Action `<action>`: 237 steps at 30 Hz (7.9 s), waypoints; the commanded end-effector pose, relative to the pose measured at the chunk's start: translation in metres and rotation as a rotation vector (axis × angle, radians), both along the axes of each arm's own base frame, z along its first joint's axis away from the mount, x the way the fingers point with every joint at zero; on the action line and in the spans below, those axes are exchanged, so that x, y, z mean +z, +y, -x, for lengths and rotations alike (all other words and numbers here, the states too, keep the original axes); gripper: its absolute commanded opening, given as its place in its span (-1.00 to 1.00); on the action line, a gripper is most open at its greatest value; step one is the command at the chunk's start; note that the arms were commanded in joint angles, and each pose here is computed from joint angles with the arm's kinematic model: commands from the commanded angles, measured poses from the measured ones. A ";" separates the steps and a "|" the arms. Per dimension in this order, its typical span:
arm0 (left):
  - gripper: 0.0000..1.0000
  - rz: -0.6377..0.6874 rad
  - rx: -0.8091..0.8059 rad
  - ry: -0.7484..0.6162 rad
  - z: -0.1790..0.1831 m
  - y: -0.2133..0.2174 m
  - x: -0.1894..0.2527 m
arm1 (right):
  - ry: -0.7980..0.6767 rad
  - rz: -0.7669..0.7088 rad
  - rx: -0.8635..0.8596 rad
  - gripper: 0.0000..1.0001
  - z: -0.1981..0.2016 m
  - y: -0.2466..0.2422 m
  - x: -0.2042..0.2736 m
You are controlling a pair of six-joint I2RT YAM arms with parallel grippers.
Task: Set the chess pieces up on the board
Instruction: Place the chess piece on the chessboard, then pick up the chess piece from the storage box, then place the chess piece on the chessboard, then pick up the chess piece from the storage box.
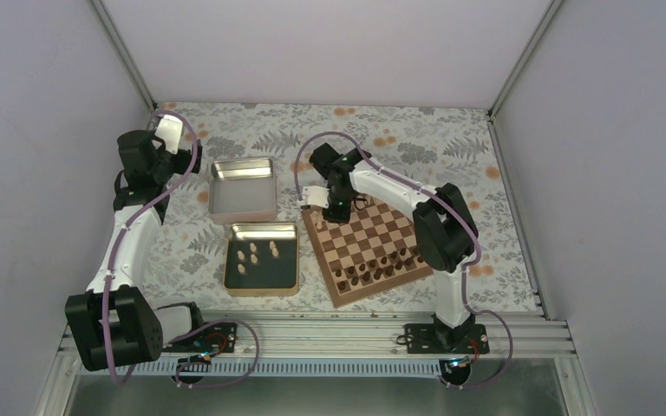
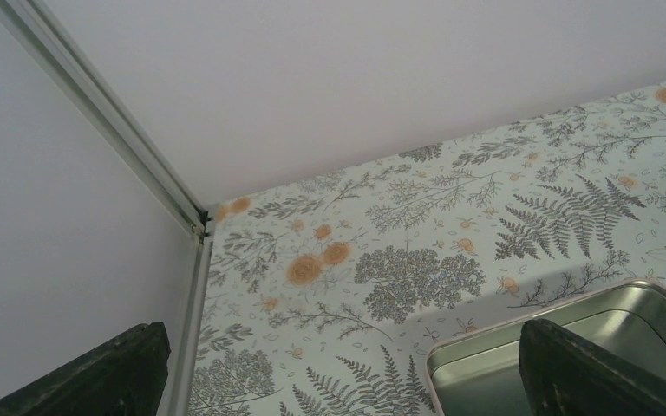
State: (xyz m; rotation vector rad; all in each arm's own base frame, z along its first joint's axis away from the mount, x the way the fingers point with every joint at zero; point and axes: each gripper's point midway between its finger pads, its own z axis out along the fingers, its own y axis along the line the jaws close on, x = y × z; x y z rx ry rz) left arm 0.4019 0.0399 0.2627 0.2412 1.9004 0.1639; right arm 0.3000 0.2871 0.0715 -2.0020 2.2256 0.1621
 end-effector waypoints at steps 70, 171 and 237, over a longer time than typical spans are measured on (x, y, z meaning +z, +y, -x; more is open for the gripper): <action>1.00 -0.001 -0.005 -0.027 0.001 0.000 0.007 | -0.028 -0.139 0.399 -0.52 0.108 0.210 -0.018; 1.00 -0.004 -0.008 -0.022 -0.001 0.001 0.007 | 0.075 -0.056 -0.104 -0.89 -0.014 -0.028 0.003; 1.00 -0.008 0.000 -0.037 0.002 0.002 0.010 | 0.071 -0.081 0.279 -0.50 0.082 0.151 -0.021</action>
